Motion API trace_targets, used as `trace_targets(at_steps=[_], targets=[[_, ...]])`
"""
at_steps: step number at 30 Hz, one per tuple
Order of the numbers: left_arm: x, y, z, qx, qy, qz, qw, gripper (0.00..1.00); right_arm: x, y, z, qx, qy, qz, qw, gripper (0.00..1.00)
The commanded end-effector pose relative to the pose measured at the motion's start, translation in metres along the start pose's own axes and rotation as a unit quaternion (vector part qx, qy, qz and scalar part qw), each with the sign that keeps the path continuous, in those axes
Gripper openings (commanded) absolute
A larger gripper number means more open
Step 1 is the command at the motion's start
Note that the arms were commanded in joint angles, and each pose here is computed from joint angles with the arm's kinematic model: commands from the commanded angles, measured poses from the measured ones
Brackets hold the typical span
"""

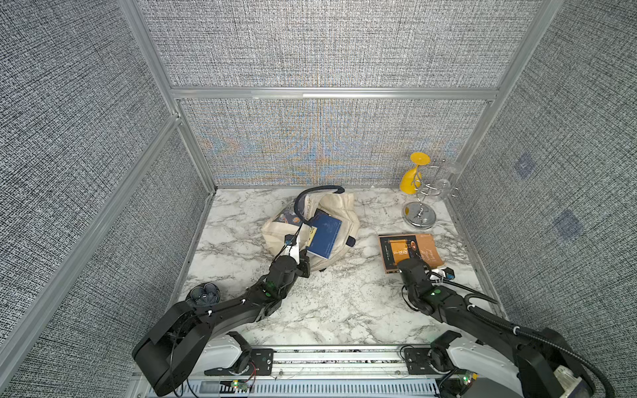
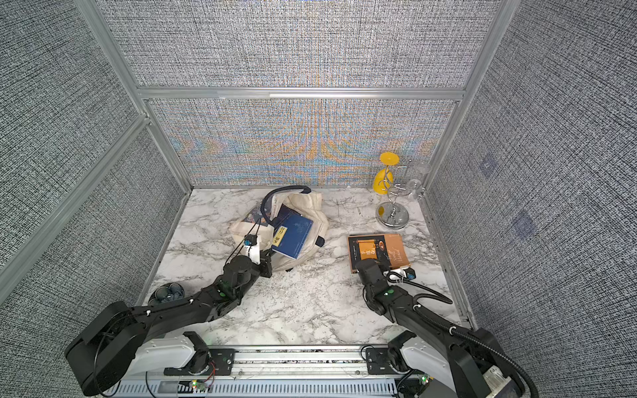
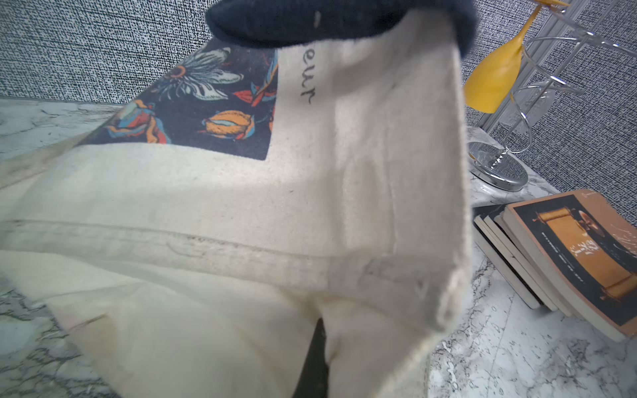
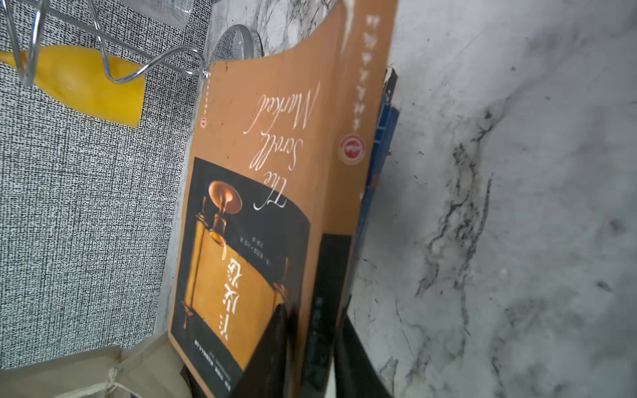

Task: Take out the books from the canvas bag
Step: Place the book on the book.

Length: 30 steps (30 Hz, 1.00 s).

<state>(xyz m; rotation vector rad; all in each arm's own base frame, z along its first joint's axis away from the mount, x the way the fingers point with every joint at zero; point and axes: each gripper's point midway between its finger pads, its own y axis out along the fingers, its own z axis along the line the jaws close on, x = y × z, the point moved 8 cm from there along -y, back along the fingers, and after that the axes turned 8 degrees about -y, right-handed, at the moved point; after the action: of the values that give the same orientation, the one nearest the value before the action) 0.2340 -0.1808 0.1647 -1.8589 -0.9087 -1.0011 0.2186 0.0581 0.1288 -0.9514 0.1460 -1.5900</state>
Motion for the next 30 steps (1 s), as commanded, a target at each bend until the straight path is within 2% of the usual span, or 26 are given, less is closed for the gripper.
trace_targets(at_steps=[1, 3, 10, 18, 25, 30], targets=[[0.009, 0.001, -0.005, -0.009, -0.002, -0.019, 1.0, 0.0, 0.0, 0.002, 0.006, 0.006, -0.007, 0.006, 1.0, 0.26], [0.01, 0.001, -0.005, -0.009, -0.003, -0.019, 1.0, 0.0, 0.001, 0.004, 0.006, 0.007, -0.009, 0.008, 1.0, 0.32], [0.009, 0.001, -0.006, -0.009, -0.002, -0.016, 1.0, 0.0, 0.002, 0.01, 0.008, -0.005, -0.034, 0.038, 0.999, 0.38], [0.01, 0.001, -0.006, -0.01, -0.002, -0.018, 1.0, 0.0, 0.001, 0.011, 0.013, 0.007, -0.058, 0.071, 0.996, 0.57], [0.011, -0.001, -0.006, -0.01, -0.003, -0.021, 1.0, 0.0, 0.008, -0.003, 0.017, 0.007, -0.101, 0.093, 0.991, 0.79], [0.011, -0.001, -0.006, -0.011, -0.003, -0.02, 1.0, 0.0, 0.017, -0.018, 0.022, 0.02, -0.144, 0.1, 0.984, 0.87]])
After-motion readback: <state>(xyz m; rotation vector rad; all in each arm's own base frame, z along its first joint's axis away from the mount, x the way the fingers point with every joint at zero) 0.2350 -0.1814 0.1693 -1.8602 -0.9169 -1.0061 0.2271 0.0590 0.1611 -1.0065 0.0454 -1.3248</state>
